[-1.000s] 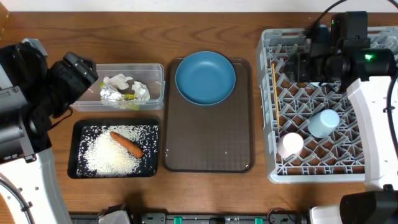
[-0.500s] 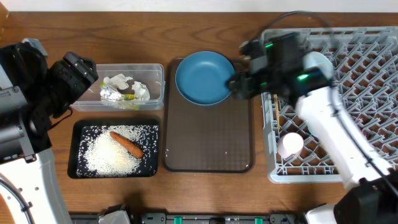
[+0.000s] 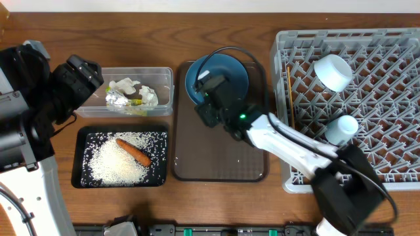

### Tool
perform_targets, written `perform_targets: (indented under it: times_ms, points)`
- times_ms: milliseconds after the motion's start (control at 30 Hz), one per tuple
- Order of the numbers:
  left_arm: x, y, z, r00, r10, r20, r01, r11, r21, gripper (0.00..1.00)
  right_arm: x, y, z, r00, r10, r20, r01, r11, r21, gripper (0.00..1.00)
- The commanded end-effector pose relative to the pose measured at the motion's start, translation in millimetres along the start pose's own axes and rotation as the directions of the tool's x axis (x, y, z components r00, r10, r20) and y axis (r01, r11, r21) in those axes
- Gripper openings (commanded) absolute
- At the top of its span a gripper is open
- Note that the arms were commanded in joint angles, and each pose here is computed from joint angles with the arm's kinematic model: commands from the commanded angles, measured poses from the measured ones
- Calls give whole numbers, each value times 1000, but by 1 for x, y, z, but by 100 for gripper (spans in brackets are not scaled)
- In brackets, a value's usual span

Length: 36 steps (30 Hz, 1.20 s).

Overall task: Sort waste into correct bins and load items into the dishwasher rack
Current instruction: 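Move the right gripper left to the blue plate's edge on the tray, then close the right gripper on the blue plate's rim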

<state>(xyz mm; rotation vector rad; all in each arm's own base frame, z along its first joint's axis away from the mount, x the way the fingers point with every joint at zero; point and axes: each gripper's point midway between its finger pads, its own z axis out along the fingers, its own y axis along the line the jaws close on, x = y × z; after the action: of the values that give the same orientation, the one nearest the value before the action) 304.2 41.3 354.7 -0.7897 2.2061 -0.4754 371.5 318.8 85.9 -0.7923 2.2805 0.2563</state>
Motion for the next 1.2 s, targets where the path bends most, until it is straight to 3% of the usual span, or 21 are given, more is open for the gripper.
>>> perform_targets:
  times_ms: [0,200,367,767,867,1033,1167]
  points:
    - [-2,1,-2,1000,12,10,-12,1000,-8,82,31,7,29,997,-28,-75,29,1000,4,66]
    - [-2,1,-2,1000,12,10,-12,1000,-8,82,48,8,46,993,-31,-110,32,999,5,63]
    - [-2,1,-2,1000,12,10,-12,1000,-8,82,40,8,39,995,-30,-95,31,1000,4,38]
    - [-2,1,-2,1000,12,10,-12,1000,-8,82,11,3,-21,998,-26,-55,26,1000,3,47]
    - [-2,1,-2,1000,12,10,-12,1000,-8,82,15,5,-21,997,-28,-73,28,1000,-7,50]
    - [-2,1,-2,1000,12,10,-12,1000,-8,82,23,32,-13,991,-105,-82,91,983,-162,55]
    - [-2,1,-2,1000,12,10,-12,1000,-8,82,30,28,5,989,-112,-91,100,986,-130,55]
